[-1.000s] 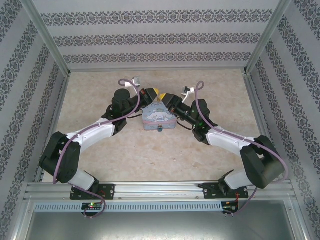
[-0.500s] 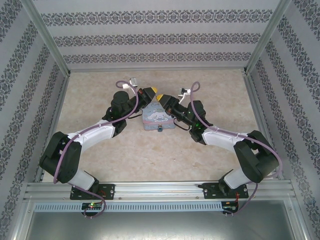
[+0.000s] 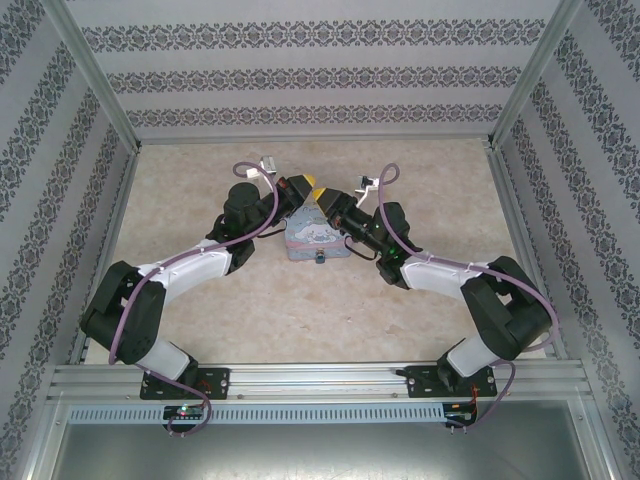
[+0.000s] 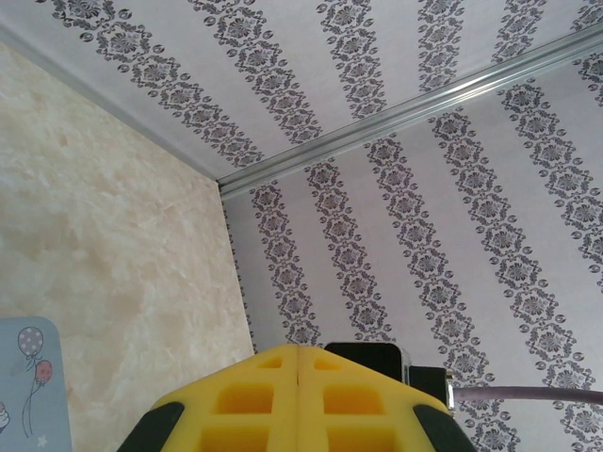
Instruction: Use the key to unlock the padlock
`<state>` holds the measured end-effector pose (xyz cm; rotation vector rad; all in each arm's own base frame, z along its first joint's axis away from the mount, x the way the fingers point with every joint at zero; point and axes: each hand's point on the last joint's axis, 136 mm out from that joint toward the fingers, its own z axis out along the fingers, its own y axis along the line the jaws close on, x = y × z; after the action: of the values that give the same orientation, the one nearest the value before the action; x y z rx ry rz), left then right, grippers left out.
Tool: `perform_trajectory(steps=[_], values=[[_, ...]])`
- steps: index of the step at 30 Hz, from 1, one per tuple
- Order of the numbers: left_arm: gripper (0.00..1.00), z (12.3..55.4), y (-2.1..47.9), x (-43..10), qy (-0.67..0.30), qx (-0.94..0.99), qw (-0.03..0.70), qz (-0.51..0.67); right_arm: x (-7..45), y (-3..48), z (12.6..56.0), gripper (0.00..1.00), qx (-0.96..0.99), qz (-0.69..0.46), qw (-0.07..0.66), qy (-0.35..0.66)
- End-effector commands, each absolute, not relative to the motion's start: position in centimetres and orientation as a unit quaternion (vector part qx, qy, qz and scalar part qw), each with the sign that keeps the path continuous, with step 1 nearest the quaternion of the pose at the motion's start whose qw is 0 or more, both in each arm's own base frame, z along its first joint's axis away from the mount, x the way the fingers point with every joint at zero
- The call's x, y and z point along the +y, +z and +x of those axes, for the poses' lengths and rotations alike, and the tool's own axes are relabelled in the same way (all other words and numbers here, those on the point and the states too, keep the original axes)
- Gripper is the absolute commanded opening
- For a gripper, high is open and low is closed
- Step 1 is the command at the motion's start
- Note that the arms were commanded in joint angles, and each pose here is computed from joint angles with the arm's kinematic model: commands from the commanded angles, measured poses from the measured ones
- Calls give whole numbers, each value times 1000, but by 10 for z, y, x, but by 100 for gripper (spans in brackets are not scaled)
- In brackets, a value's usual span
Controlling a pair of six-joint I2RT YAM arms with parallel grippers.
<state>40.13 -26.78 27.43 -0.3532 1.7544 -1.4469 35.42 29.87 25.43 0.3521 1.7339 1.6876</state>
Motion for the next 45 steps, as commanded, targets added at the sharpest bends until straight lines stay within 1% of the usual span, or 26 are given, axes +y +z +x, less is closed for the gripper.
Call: perform_trajectory(steps=[1, 7, 13, 18, 22, 39, 41, 43, 45], values=[[0, 400, 284, -272, -584, 681, 422, -133, 302, 273, 354, 29, 638, 129, 355, 671], [0, 399, 284, -272, -581, 683, 423, -132, 301, 267, 356, 24, 630, 138, 350, 679], [0, 399, 283, -271, -579, 683, 424, -134, 300, 261, 356, 13, 627, 146, 346, 683], [0, 399, 283, -268, -576, 682, 427, -141, 297, 255, 355, 9, 630, 152, 343, 680], [0, 399, 284, -265, -573, 681, 432, -146, 293, 251, 356, 0, 632, 159, 344, 676], [0, 392, 282, -251, -560, 681, 441, -168, 284, 233, 359, 0, 641, 187, 340, 662], [6, 392, 281, -251, -558, 683, 440, -170, 285, 234, 359, 0, 641, 184, 340, 663], [17, 392, 278, -250, -551, 690, 436, -172, 285, 234, 358, 0, 641, 181, 338, 664], [36, 391, 276, -252, -546, 698, 433, -167, 286, 237, 356, 0, 641, 174, 339, 666]])
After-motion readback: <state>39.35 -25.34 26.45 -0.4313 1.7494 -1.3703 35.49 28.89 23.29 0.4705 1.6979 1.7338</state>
